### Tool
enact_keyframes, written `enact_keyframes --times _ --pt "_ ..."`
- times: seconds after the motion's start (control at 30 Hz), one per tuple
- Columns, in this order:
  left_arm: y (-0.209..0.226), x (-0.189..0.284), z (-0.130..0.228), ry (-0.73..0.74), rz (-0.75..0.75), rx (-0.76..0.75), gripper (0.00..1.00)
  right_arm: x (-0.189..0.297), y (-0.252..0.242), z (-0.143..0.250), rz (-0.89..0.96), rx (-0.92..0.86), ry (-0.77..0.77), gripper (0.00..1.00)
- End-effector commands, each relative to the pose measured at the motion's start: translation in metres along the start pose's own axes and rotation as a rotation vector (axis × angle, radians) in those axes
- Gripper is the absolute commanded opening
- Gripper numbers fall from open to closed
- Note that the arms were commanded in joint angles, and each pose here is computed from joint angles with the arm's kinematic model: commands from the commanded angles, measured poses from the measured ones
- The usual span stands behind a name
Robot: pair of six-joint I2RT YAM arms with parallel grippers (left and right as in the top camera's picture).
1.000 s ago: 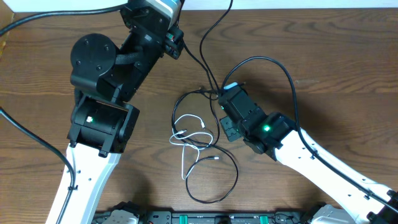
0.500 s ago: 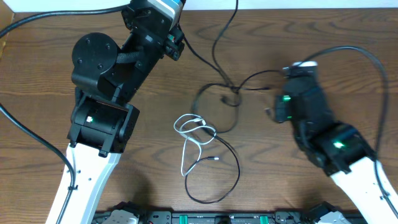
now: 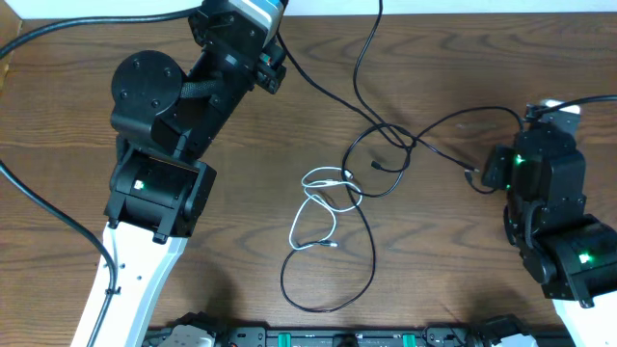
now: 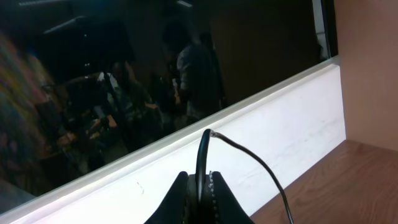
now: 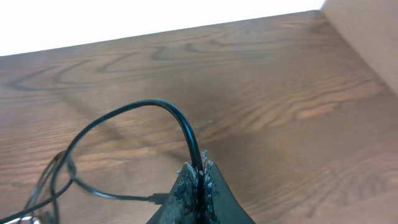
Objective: Untangle cables
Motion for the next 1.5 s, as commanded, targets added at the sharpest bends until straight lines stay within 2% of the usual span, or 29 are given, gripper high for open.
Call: enact_keyframes --times 0.0,0.23,0.5,0.77,1.0,1.13,1.17,1.2,1.27,1.37,1.47 --pt "0.000 0.008 -0.017 -0.041 -0.012 -0.018 0.07 0.005 -0.019 -0.003 0.118 -0.065 -0.017 0.01" --pt "0.000 0.008 -0.005 0.022 -0.012 -0.001 0.07 0.006 -0.023 -0.001 0.140 -0.100 -0.014 0.01" --pt "-0.001 0.014 0.039 0.259 -0.011 0.060 0.07 0.006 -0.020 -0.001 0.107 -0.100 -0.011 0.01" --pt "-0.005 0.024 0.067 0.418 -0.003 0.104 0.08 0.006 -0.018 -0.001 0.094 -0.099 -0.009 0.01" --pt "-0.019 0.041 0.098 0.608 0.088 0.184 0.08 0.006 -0.017 -0.001 0.088 -0.099 -0.008 0.01" --pt "-0.020 0.044 0.103 0.638 0.090 0.194 0.08 0.006 -0.017 -0.001 0.083 -0.099 -0.008 0.01" --pt "-0.020 0.044 0.102 0.635 0.090 0.193 0.11 0.006 -0.017 -0.001 0.079 -0.098 -0.007 0.01" --pt "-0.020 0.044 0.102 0.632 0.090 0.192 0.28 0.006 -0.016 -0.001 0.075 -0.098 -0.006 0.01" --pt "-0.020 0.044 0.102 0.631 0.092 0.188 0.44 0.005 -0.014 -0.001 0.061 -0.098 -0.005 0.01" --pt "-0.020 0.044 0.102 0.631 0.093 0.184 0.54 0.005 -0.014 -0.001 0.058 -0.098 -0.005 0.01" --pt "-0.020 0.044 0.102 0.631 0.093 0.185 0.72 0.006 -0.013 -0.001 0.051 -0.097 -0.004 0.01"
Point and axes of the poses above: each gripper's point midway between its finger pads, its own x axis back along the fingers, its own y axis along the line the jaws close on, z = x × y, the point moved 6 cm from there along x, back along the fingers, and after that the axes turned 13 degrees about x, right-handed, at the moved point
